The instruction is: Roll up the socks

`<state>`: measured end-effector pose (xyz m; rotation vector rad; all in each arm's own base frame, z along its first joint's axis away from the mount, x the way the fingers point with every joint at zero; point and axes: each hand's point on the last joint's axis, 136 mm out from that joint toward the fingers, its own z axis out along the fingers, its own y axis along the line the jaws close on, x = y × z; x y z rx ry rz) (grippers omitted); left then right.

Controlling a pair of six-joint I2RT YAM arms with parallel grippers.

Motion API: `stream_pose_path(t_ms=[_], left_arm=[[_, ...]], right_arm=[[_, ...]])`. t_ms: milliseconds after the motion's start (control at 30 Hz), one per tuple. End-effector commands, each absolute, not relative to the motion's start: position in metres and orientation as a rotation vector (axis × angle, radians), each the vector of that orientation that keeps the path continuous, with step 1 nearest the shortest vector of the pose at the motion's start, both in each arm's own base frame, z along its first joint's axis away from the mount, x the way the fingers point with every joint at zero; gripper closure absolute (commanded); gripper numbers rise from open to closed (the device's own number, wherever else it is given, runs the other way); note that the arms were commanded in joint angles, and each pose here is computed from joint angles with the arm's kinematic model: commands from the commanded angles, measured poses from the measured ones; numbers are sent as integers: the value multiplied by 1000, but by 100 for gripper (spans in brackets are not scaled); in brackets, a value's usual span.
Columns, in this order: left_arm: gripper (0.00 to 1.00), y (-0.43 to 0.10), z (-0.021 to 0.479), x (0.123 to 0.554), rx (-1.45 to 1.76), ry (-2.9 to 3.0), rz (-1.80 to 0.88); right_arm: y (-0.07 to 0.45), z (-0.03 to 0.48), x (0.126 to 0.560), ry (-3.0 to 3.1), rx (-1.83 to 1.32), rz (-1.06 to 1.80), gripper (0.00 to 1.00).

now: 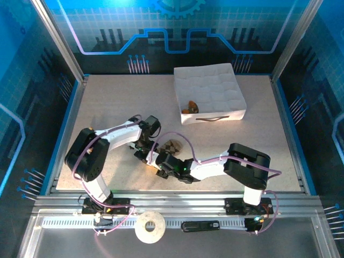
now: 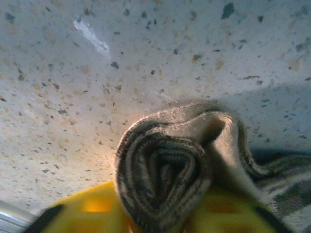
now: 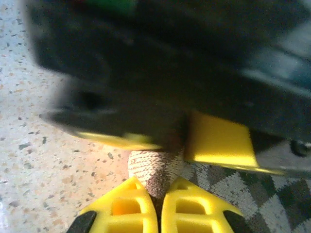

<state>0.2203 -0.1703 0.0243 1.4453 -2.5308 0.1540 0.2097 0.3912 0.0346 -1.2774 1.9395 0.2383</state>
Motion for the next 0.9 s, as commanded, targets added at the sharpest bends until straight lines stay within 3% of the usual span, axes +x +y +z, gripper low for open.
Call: stream_pose_path(t_ms=[0,67,133,267,667,867], left_arm=[[43,-163,30,219,1464,-2515,244],[28,-157,39,226,1501,-2522,310],[21,-152,49,236,1524,-2558,362],[17,-142,62,247,1477,-2668,383],[42,-183,64,255,1136,-2884,638],[46,-179,41,232,1105,-2882,424]], right_arm=[[341,-20,195,2195,-1318,192,100],[335,-29,184,2274,-1296,299,100],[328,-38,177,2338,-1262,383,100],[312,-54,171,2483,-1126,536,100],[292,-71,171,2651,-806,863,100],[285,-81,173,2719,-712,918,100]])
